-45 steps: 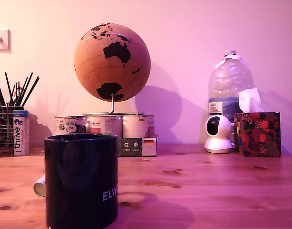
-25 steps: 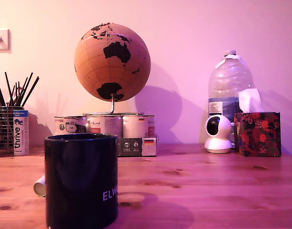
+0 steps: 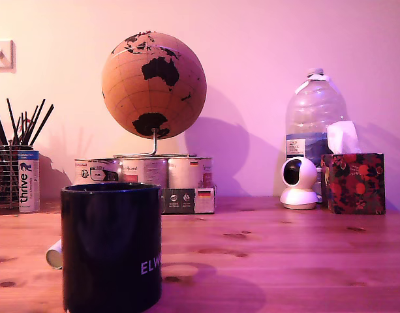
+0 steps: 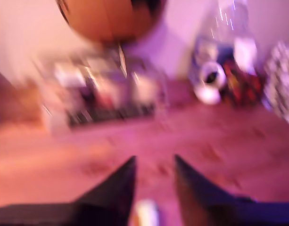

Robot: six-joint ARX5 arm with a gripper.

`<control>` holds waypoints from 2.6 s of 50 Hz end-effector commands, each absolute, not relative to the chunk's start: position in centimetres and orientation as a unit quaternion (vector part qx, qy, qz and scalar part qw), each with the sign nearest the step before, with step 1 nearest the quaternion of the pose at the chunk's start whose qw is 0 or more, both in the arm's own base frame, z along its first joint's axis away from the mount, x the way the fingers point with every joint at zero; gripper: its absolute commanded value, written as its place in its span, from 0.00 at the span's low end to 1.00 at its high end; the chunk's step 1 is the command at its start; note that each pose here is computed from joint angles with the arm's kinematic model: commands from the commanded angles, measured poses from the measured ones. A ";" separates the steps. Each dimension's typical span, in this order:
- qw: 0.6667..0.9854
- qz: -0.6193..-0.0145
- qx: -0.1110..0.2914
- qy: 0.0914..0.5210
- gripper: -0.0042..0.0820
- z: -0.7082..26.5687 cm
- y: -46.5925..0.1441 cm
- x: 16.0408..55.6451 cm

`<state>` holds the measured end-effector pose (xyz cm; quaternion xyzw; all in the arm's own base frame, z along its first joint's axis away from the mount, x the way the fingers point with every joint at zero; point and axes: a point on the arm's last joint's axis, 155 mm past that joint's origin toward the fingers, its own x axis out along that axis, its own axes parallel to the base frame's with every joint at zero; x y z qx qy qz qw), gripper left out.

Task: Pick up the coffee capsules from the table one by one and drop them inside the nearest coffee cup

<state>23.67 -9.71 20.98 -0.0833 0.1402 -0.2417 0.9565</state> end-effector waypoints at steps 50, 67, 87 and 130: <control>0.944 -0.251 -0.003 0.216 0.65 11.1 -12.9 27.8; 0.934 -0.268 0.003 0.238 0.74 9.2 -14.2 28.1; 0.927 -0.233 -0.025 0.291 0.75 5.8 -13.9 28.9; 0.895 -0.229 -0.019 0.383 0.75 1.5 -15.3 31.8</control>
